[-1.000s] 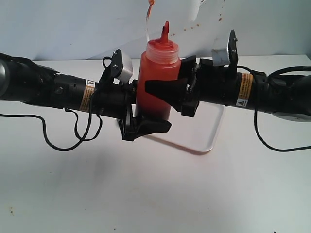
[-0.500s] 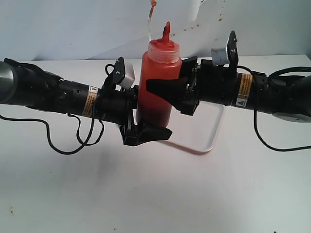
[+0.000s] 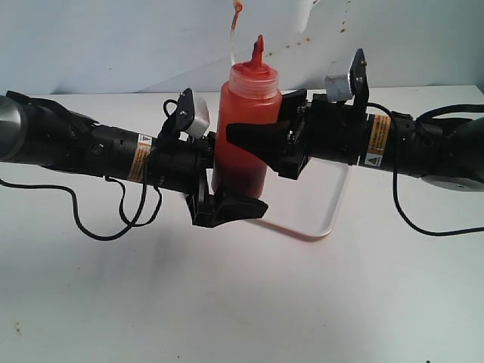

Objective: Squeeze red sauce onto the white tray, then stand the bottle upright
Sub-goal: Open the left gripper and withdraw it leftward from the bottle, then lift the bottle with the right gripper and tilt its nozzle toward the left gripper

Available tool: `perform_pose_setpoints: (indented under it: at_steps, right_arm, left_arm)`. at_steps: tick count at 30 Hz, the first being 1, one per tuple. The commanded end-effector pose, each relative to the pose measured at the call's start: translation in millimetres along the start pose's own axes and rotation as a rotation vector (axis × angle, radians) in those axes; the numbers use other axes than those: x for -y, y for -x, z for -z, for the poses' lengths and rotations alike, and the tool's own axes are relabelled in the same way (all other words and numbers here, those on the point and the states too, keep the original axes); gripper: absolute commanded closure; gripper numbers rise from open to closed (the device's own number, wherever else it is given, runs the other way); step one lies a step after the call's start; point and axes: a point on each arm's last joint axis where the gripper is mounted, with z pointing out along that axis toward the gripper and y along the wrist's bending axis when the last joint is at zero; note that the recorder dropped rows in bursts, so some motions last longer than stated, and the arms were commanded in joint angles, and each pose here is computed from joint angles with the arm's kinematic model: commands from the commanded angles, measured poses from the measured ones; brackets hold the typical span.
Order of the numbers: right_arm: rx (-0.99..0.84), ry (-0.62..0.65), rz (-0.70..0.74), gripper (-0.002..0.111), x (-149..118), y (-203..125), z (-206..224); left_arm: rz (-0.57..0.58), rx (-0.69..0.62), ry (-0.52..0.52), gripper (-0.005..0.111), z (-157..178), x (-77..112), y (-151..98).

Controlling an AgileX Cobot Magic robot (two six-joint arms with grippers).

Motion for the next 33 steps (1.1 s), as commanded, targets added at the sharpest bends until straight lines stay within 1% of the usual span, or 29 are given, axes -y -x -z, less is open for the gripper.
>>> perform_pose_setpoints:
  at_steps: [1, 4, 6, 8, 10, 11, 13, 14, 18, 22, 27, 31, 33]
  right_arm:
    - [0.052, -0.015, -0.007, 0.108, -0.1, 7.9, 0.8]
    - [0.052, -0.015, -0.007, 0.108, -0.1, 7.9, 0.8]
    - [0.054, -0.019, -0.009, 0.108, 0.3, 8.1, 0.9]
    - [0.041, -0.037, -0.012, 0.108, 1.9, 6.9, 0.9]
    - [0.027, -0.066, -0.019, 0.108, 4.6, 5.6, 1.0]
    - [0.022, -0.074, -0.02, 0.108, 5.3, 5.2, 1.0]
    - [0.016, -0.082, -0.022, 0.108, 6.0, 4.6, 1.0]
    - [0.016, -0.082, -0.022, 0.108, 6.0, 4.6, 1.0]
    - [0.016, -0.082, -0.022, 0.108, 6.0, 4.6, 1.0]
    - [0.015, -0.077, -0.019, 0.108, 4.7, 4.5, -0.3]
    - [-0.009, -0.05, 0.014, 0.108, -3.3, 2.0, -8.0]
    - [-0.073, -0.065, 0.061, 0.108, -7.4, -4.1, -14.7]
    - [-0.075, -0.055, 0.061, 0.108, -10.4, -4.5, -17.3]
  left_arm:
    - [-0.038, -0.003, -0.012, 0.002, -0.3, 0.9, 2.0]
    - [-0.051, -0.007, -0.011, 0.002, 0.4, 0.3, 1.3]
    - [-0.059, -0.03, -0.012, 0.002, 7.0, -2.6, -1.9]
    - [-0.073, -0.041, -0.029, 0.002, 14.2, -3.6, -3.5]
    - [-0.091, -0.046, -0.068, 0.002, 24.9, -4.0, -5.8]
    - [-0.084, -0.026, -0.08, 0.002, 30.7, -5.2, -5.6]
    - [-0.064, 0.038, -0.14, 0.002, 44.1, -4.5, -4.7]
    - [-0.056, 0.055, -0.148, 0.002, 49.7, -5.9, -5.3]
    - [-0.034, 0.07, -0.07, 0.002, 75.7, -20.2, -11.0]
    - [0.0, 0.081, 0.008, 0.002, 102.4, -34.1, -21.7]
    - [0.07, 0.173, 0.145, 0.002, 134.4, -51.5, -27.7]
    - [0.087, 0.183, 0.181, 0.002, 146.1, -56.0, -33.1]
    - [0.091, 0.184, 0.187, 0.002, 148.1, -56.9, -34.6]
